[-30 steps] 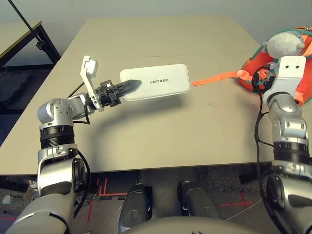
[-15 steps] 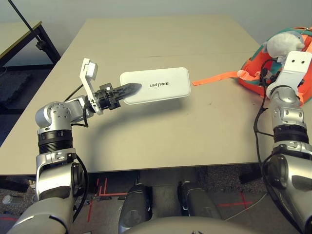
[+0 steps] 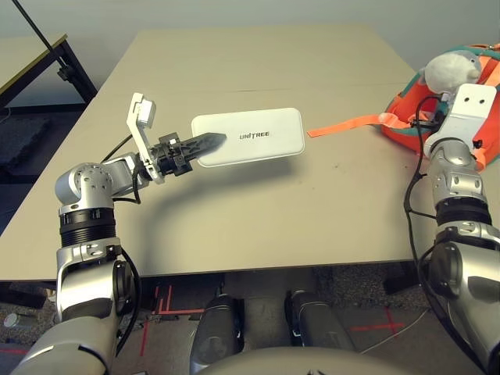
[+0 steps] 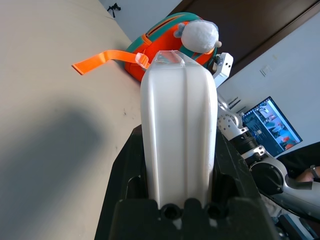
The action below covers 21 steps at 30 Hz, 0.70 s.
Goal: Put the pencil case into the backpack and zip it.
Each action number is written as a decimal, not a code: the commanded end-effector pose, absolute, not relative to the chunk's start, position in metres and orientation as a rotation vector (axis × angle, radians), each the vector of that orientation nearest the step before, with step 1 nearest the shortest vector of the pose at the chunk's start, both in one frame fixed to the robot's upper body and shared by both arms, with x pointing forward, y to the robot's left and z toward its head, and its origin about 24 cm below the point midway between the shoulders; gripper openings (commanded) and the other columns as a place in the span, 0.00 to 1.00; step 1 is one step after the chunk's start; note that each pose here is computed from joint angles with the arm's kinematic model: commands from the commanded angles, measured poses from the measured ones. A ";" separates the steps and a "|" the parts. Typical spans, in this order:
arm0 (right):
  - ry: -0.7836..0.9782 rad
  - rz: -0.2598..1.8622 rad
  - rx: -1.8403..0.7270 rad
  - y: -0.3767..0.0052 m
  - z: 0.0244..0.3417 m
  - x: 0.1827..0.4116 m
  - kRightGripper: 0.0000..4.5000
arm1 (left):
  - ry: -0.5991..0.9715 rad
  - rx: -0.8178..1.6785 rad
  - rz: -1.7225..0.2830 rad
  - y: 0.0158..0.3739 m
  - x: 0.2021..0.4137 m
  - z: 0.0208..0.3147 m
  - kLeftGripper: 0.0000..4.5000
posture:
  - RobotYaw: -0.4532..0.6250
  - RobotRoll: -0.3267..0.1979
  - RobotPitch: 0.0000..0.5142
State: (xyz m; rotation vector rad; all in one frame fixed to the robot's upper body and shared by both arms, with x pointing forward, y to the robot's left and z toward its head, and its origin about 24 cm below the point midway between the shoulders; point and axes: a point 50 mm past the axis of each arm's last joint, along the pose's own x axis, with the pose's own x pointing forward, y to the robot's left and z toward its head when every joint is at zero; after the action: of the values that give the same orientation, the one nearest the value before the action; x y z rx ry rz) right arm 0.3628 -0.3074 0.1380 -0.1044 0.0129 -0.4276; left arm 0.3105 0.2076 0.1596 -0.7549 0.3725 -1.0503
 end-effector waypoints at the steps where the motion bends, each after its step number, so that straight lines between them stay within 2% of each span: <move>1: 0.004 -0.406 -0.101 -0.308 0.135 0.362 0.01 | 0.353 -0.744 -1.051 0.210 0.310 0.163 0.31 | 0.35 0.62 0.09; 9: -0.173 -0.295 -0.222 -0.294 0.162 0.361 0.01 | 0.347 -0.731 -1.018 0.215 0.313 0.161 0.31 | 0.34 0.62 0.09; 21: -0.380 -0.089 -0.330 -0.264 0.193 0.331 0.01 | 0.345 -0.699 -0.983 0.225 0.324 0.162 0.31 | 0.31 0.62 0.09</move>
State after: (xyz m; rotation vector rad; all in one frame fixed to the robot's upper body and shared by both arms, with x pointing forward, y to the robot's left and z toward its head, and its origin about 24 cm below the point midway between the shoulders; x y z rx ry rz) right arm 0.3347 -0.2792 0.1624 -0.3030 -0.2422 -0.1589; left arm 0.3194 0.2246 0.1507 -0.7301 0.3887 -0.9564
